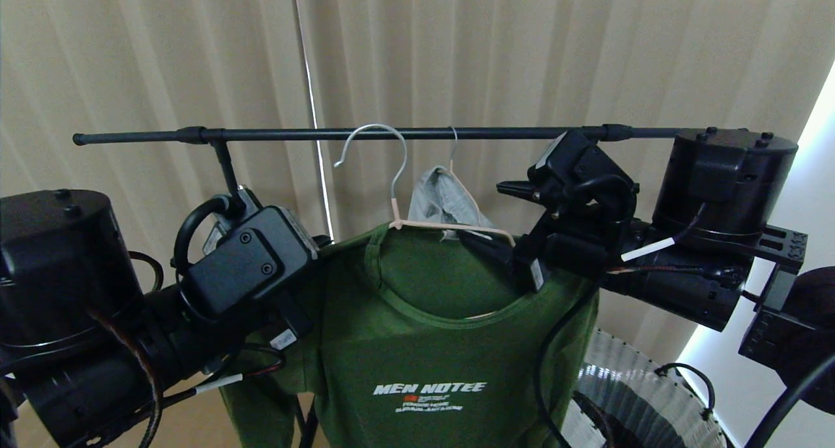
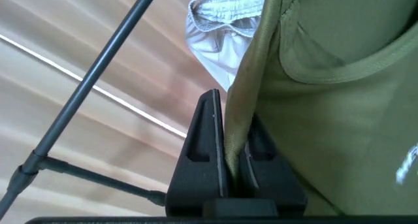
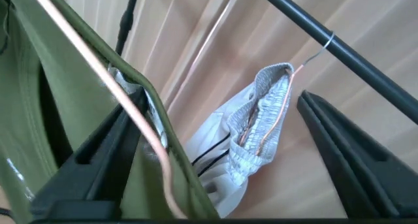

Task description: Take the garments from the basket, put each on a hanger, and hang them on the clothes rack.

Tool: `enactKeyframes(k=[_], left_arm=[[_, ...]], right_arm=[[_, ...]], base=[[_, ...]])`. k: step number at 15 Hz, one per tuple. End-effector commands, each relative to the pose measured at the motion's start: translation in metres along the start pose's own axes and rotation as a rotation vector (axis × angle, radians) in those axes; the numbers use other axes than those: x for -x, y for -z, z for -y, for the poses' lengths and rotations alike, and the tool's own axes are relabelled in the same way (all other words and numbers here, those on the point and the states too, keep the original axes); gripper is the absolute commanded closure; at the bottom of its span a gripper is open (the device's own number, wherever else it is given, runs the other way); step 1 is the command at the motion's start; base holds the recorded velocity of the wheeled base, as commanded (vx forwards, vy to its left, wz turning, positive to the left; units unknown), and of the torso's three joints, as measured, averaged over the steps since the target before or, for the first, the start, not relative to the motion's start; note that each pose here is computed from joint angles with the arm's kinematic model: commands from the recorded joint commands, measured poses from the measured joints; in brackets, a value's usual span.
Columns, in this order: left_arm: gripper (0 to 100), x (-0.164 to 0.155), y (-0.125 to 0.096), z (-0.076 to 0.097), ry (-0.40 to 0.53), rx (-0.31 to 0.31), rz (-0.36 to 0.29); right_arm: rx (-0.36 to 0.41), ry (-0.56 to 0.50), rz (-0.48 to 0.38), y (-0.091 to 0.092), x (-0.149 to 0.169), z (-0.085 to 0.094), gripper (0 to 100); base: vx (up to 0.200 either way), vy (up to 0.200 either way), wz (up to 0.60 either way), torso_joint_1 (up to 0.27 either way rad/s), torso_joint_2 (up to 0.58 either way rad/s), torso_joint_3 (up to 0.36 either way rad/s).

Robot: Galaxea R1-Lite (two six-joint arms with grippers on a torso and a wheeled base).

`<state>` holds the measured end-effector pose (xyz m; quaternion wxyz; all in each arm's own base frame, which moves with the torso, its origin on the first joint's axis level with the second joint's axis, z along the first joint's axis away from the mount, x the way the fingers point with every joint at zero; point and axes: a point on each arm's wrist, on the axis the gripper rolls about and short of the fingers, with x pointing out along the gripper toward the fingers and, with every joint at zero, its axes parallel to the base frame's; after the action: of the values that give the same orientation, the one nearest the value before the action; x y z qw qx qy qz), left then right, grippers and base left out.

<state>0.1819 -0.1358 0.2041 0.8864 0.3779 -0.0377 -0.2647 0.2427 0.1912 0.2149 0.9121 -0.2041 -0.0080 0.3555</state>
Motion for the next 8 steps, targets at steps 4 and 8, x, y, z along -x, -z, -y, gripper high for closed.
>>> enactKeyframes(k=[4, 8], left_arm=[[100, 0.0002, -0.0007, -0.0008, -0.008, 0.001, 0.007], [100, 0.0002, -0.0001, -0.0008, -0.008, 0.022, 0.005]], right_arm=[[0.001, -0.007, 0.002, 0.0002, -0.0002, -0.0019, 100], [0.0, 0.004, 0.004, -0.0008, 0.0038, -0.0015, 100]], base=[[0.0, 0.0, 0.0, 0.0, 0.0, 0.0], [0.0, 0.0, 0.0, 0.0, 0.0, 0.0]])
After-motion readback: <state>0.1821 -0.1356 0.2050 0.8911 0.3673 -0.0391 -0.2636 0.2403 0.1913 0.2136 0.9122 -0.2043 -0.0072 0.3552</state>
